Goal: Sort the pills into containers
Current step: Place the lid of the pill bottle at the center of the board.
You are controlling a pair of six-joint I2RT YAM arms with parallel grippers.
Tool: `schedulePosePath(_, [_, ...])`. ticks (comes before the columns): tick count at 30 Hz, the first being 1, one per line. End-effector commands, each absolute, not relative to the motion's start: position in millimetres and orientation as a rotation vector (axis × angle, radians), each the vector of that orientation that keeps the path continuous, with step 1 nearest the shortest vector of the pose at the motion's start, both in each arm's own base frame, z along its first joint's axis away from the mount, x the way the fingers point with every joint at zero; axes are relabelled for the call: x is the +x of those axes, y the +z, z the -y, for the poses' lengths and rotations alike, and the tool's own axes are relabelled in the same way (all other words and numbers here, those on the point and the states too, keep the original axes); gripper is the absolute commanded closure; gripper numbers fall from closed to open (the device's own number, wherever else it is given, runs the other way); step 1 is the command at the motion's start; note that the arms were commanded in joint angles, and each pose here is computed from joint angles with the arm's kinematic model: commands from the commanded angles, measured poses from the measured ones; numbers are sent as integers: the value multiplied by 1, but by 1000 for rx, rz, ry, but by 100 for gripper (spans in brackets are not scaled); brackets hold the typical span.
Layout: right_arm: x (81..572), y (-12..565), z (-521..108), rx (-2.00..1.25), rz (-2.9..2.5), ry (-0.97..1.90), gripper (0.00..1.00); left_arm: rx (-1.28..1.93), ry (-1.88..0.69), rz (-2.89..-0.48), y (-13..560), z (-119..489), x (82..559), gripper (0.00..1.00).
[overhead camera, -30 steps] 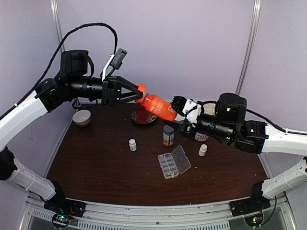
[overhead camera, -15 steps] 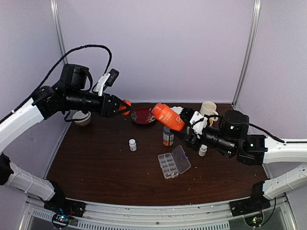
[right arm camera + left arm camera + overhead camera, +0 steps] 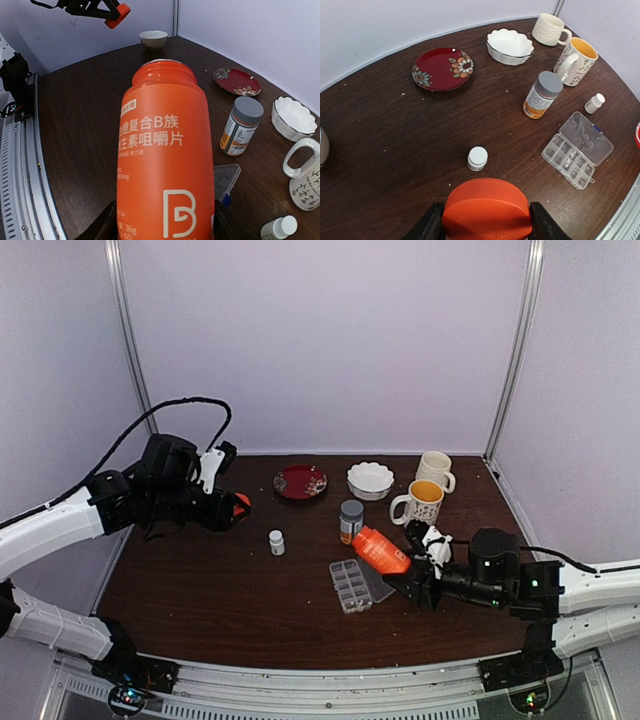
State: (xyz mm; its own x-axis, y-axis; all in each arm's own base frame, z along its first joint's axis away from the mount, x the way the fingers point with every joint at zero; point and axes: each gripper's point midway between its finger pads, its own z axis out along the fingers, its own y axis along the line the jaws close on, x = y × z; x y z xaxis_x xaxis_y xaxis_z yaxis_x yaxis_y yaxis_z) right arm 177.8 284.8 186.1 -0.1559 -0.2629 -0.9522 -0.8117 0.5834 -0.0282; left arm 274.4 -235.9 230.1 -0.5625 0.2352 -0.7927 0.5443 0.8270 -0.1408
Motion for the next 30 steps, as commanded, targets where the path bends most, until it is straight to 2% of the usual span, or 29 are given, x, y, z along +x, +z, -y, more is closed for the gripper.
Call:
schedulePosePath(1, [163, 164, -288, -814, -1832, 789, 100, 433, -347, -2236, 204, 221, 294, 100])
schedulePosePath(12, [150, 110, -286, -811, -2014, 820, 100, 470, -316, -2496, 103, 226, 282, 100])
schedulePosePath(15, [146, 101, -286, -790, -2068, 844, 100, 505, -366, -2520, 92, 235, 279, 100])
schedulePosePath(18, [146, 96, -280, -755, -2122, 824, 100, 571, -440, -2555, 79, 247, 271, 91])
schedulePosePath(30, [148, 89, -278, -667, -2293, 775, 100, 593, -462, -2576, 61, 254, 271, 89])
